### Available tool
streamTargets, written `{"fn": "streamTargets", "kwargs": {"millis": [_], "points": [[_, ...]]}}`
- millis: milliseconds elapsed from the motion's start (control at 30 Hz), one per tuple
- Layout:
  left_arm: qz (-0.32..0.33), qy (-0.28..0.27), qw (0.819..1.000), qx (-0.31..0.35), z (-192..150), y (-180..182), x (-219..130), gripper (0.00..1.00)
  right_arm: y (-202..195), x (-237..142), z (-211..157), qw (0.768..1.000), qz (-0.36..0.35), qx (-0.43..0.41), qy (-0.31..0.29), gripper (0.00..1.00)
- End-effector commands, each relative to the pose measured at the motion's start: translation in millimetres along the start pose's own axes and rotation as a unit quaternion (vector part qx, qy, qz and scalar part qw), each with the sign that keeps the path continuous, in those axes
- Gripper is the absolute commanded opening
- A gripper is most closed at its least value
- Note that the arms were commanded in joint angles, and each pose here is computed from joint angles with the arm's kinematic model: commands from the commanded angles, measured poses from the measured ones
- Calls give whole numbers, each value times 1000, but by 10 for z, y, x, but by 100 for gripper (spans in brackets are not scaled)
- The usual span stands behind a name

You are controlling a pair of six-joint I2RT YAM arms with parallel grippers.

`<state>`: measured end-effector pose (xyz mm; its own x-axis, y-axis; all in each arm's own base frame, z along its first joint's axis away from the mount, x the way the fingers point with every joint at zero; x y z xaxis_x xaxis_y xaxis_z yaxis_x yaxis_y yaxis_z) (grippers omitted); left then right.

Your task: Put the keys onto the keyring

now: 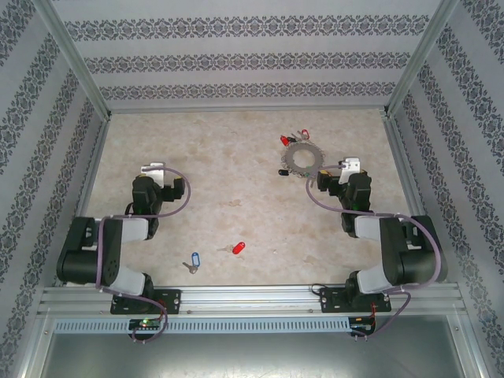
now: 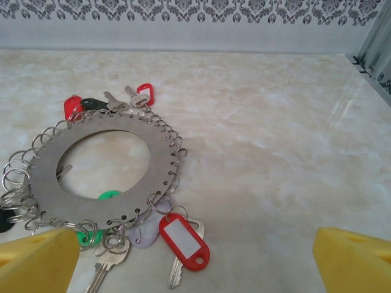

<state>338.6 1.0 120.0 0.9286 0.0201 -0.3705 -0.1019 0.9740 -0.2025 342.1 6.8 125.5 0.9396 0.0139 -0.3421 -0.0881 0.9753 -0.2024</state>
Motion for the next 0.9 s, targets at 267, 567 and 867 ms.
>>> {"fn": "streamTargets", "kwargs": {"millis": [267, 567, 867], "points": [[76, -46, 978, -187, 702, 86, -431, 99, -109, -194, 467, 983, 53, 152, 86, 98], [17, 59, 970, -234, 967, -220, -354, 99, -335, 140, 645, 933, 92, 296, 181, 98], [-80, 137, 942, -294, 737, -738, -26, 100, -162, 560, 607, 913, 128, 302, 243, 95]]}}
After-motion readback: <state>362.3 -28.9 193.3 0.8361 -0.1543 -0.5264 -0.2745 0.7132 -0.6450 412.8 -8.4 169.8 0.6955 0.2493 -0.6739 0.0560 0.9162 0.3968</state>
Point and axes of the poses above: each hand's point on the last joint's axis, 136 mm out from that joint toward the fingers, its own x axis out along the fingers, its own y axis along the line the jaws close on, z = x × y, the point moved 5 cm from there along -x, back along the fingers, and after that the axes turned 13 degrees about -x, right-handed, at the moved point
